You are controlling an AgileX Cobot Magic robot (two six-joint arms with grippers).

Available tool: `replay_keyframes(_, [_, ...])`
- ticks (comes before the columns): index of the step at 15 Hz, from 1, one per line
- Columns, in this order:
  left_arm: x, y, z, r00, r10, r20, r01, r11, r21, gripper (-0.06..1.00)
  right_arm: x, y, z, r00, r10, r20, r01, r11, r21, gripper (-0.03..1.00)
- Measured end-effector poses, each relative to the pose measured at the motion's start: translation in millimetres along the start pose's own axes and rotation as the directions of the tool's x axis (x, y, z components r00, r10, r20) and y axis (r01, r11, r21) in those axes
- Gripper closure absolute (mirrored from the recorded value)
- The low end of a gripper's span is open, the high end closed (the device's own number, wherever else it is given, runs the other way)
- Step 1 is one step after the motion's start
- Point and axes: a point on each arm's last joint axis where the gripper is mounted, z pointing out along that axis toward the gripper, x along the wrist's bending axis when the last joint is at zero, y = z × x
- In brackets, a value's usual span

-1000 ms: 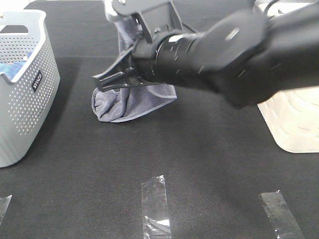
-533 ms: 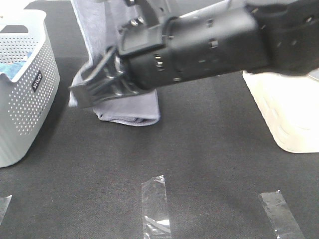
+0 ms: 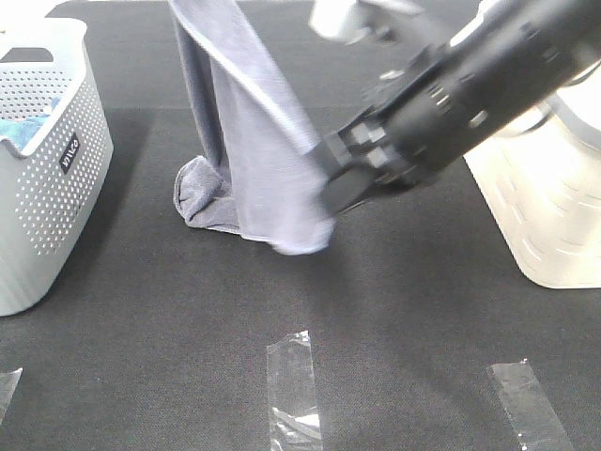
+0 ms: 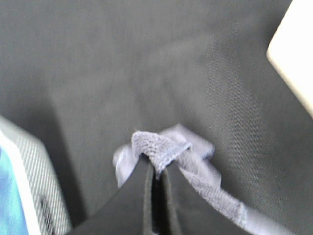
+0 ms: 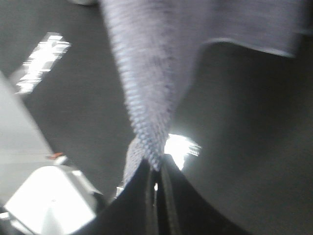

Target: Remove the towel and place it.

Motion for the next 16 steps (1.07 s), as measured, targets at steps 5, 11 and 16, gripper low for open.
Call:
replay_keyframes(5, [-1,-2,21,0.999,0.034,-0.007,-0.034,0.999,0.034,0.94,-31,45,-75,0.925,0.008,0.379,0.033,0.994,-0.103,0.97])
replay_keyframes(11, [-1,39,44,0.994,0.092,-0.062,-0.109,0.910,-0.400,0.94,-71,101,-137,0.816,0.089,0.571,0.109,0.947,-0.303,0.97])
replay_keyframes(16, [35,66,78,0.990,0.074,-0.121,-0.139,0.684,-0.716,0.94,-109,160,-135,0.704,0.093,0.704,0.306,0.855,-0.419,0.97])
